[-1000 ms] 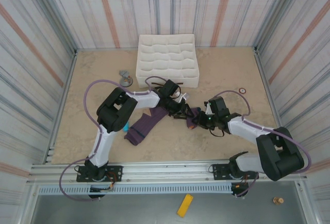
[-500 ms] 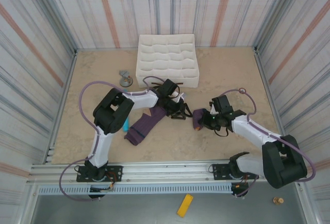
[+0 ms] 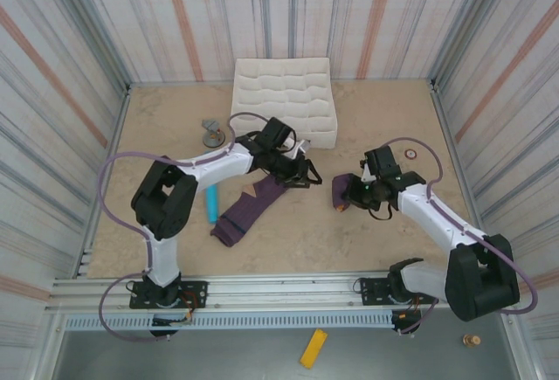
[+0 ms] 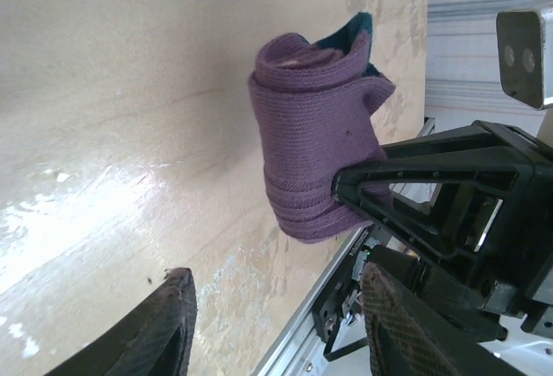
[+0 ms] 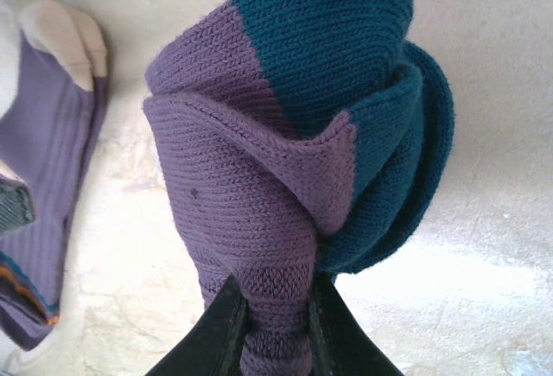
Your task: Roll the socks
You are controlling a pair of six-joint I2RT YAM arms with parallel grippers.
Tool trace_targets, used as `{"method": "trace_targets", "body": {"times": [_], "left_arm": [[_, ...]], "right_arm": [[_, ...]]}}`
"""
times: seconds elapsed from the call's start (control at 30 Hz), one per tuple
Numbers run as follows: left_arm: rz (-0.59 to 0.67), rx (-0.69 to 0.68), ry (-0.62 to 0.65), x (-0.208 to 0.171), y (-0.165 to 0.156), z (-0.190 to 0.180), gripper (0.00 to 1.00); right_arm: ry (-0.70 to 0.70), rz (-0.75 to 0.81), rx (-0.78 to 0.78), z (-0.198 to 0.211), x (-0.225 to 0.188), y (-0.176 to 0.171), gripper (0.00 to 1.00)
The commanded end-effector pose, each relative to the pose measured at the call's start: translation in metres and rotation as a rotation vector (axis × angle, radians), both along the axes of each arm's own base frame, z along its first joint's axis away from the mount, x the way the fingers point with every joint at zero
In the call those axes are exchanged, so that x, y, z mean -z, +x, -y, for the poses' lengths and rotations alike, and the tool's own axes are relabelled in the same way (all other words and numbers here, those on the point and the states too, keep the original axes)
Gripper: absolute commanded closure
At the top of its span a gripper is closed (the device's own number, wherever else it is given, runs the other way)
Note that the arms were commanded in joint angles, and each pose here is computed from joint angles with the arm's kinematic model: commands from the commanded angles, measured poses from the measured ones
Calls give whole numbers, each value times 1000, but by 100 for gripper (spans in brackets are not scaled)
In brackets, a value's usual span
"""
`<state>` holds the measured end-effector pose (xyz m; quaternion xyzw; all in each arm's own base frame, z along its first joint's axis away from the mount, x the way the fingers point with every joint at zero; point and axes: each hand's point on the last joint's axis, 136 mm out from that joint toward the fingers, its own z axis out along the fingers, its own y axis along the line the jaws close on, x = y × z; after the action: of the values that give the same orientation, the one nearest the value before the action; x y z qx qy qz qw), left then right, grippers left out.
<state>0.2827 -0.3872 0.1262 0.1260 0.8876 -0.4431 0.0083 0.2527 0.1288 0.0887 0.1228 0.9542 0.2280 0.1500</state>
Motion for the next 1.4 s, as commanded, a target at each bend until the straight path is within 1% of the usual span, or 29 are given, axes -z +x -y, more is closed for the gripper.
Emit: {"method": "trace_targets", "body": {"times": [0.0,0.17,0.33,0.57,0.7,0.8,0.87,0.97,1.0,1.1,1.23,1.37], "left_arm": [[66,-35,16,-33,11,-22,46],[92,-103,59,-50,33,-62,44],[149,-178,162,-60,61,-109,41],[265,-316,418,-69,116,-189,37],[292,-356,531,-60,145,-220,38],[295,-367,562,-51,163,-226,38],[305,-362,610,-40,175,-231,39],[309,-356,667,-30,188,-236,41],[292,-351,691,-17,193,-238,42],[306,-360,730,-10,205,-242,44],[301,-351,736,-9,210,-240,48],[268,-335,739,2,202,-240,53]], "right_arm": [[-32,38,-26,3,-20,7,100],[-48,91,-50,0,-48,27,100],[-58,151,-90,-7,-74,50,100],[-64,238,-173,-24,-109,80,100],[-57,275,-217,-33,-124,91,100],[-49,291,-230,-37,-131,97,100],[-47,291,-238,-39,-133,99,100],[-47,285,-246,-41,-133,100,100],[-47,286,-248,-41,-133,99,100],[-47,279,-252,-41,-130,98,100],[-48,272,-252,-40,-126,96,100],[-46,277,-252,-41,-125,99,100]]}}
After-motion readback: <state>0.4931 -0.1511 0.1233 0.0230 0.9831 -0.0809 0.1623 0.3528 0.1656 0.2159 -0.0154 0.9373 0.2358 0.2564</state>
